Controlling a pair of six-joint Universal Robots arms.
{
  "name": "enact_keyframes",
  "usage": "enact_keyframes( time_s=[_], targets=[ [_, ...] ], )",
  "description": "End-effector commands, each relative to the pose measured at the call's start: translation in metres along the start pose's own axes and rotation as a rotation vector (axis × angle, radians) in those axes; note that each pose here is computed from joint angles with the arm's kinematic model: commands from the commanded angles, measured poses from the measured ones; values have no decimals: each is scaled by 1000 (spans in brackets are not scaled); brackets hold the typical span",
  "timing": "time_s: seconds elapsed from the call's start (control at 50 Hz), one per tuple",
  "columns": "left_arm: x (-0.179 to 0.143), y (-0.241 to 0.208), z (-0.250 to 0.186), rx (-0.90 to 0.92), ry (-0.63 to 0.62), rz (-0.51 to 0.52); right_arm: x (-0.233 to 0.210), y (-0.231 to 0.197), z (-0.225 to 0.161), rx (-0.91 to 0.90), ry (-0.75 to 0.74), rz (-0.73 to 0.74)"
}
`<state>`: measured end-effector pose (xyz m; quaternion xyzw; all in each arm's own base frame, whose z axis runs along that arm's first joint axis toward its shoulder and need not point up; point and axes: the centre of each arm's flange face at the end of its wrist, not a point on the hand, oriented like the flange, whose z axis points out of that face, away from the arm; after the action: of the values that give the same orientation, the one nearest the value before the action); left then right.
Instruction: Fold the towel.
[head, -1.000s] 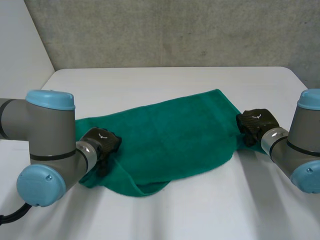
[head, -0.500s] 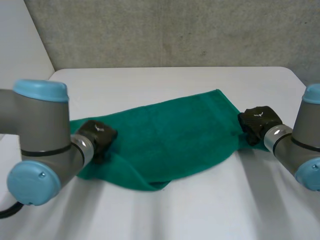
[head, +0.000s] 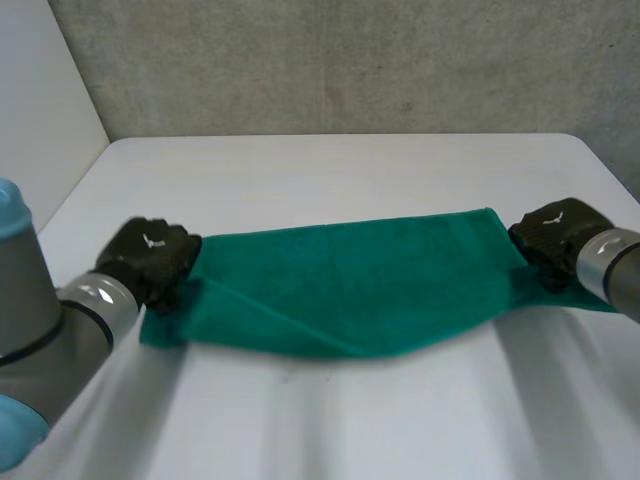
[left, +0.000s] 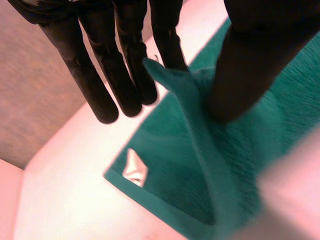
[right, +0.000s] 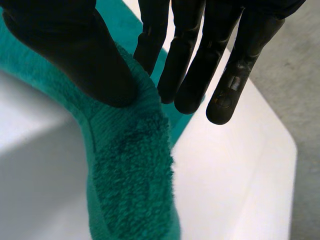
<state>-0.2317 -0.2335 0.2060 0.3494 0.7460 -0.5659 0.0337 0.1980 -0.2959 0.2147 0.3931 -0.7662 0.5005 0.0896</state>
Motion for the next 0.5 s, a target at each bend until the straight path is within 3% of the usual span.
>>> enact_keyframes(
  time_s=[0.02, 0.26, 0.5],
  targets=[
    [15, 18, 4, -41, 36, -10, -13, 18, 25, -42, -37, 29],
    [22, 4, -15, 11, 52, -141, -15, 20, 26, -48, -46, 31],
    [46, 20, -3, -63, 99, -139, -20, 25, 26, -64, -61, 32]
  ],
)
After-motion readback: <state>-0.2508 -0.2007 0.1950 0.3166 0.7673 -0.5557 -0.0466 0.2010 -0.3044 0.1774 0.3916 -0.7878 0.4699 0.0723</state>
